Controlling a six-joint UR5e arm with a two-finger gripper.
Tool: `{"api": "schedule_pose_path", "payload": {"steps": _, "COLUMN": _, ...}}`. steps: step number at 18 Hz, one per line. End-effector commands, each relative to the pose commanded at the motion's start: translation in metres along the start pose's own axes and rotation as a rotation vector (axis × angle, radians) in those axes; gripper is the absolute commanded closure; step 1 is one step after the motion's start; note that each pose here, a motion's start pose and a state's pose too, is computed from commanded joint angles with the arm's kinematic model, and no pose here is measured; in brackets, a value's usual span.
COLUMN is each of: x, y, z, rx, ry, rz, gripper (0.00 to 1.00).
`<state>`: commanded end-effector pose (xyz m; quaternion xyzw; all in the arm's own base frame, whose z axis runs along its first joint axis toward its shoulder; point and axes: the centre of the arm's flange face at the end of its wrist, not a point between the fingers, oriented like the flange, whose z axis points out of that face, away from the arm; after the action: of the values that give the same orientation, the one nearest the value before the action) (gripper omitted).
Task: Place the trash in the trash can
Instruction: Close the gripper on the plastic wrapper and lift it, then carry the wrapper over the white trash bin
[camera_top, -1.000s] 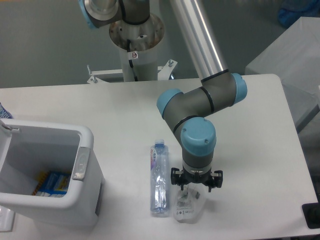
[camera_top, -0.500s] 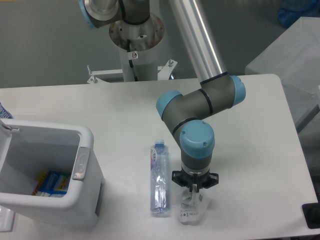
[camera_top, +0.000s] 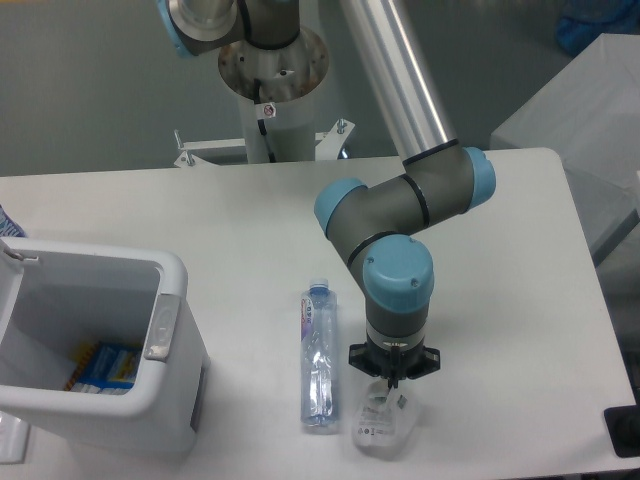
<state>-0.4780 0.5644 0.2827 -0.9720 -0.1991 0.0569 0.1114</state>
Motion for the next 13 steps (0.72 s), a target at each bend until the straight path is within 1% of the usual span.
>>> {"api": "schedule_pose_path", "payload": {"steps": 1, "x": 0.001, "y": -0.009, "z": -0.011, "rx": 0.039, "ry": 0.023, "rz": -0.027, "gripper": 1.00}}
{"api": "schedule_pose_path", "payload": {"steps": 3, "x": -0.005, "y": -0.022, "z": -0.050, "rx": 0.129, "ry": 0.055, "rz": -0.066, "gripper": 1.00}}
{"api": "schedule_pose_path", "payload": {"steps": 6, "x": 0.001, "y": -0.035, "z": -0.106, "rx": 0.247, "ry": 0.125, "rz": -0.140, "gripper": 1.00}}
{"api": "schedule_pose_path", "payload": {"steps": 8, "x": 0.014, "y": -0.042, "z": -0.151, "rx": 0.327, "ry": 0.195, "rz": -0.216, "gripper": 1.00}}
{"api": "schedule_pose_path", "payload": {"steps": 10, "x": 0.029, "y": -0.044, "z": -0.195, "rx": 0.390, "ry": 0.248, "rz": -0.266, "gripper": 1.00}}
{"api": "schedule_pose_path", "payload": {"steps": 13, "x": 0.064, "y": -0.040, "z": -0.254, "rx": 0.460, "ry": 0.300, "rz": -0.274, "gripper": 1.00}}
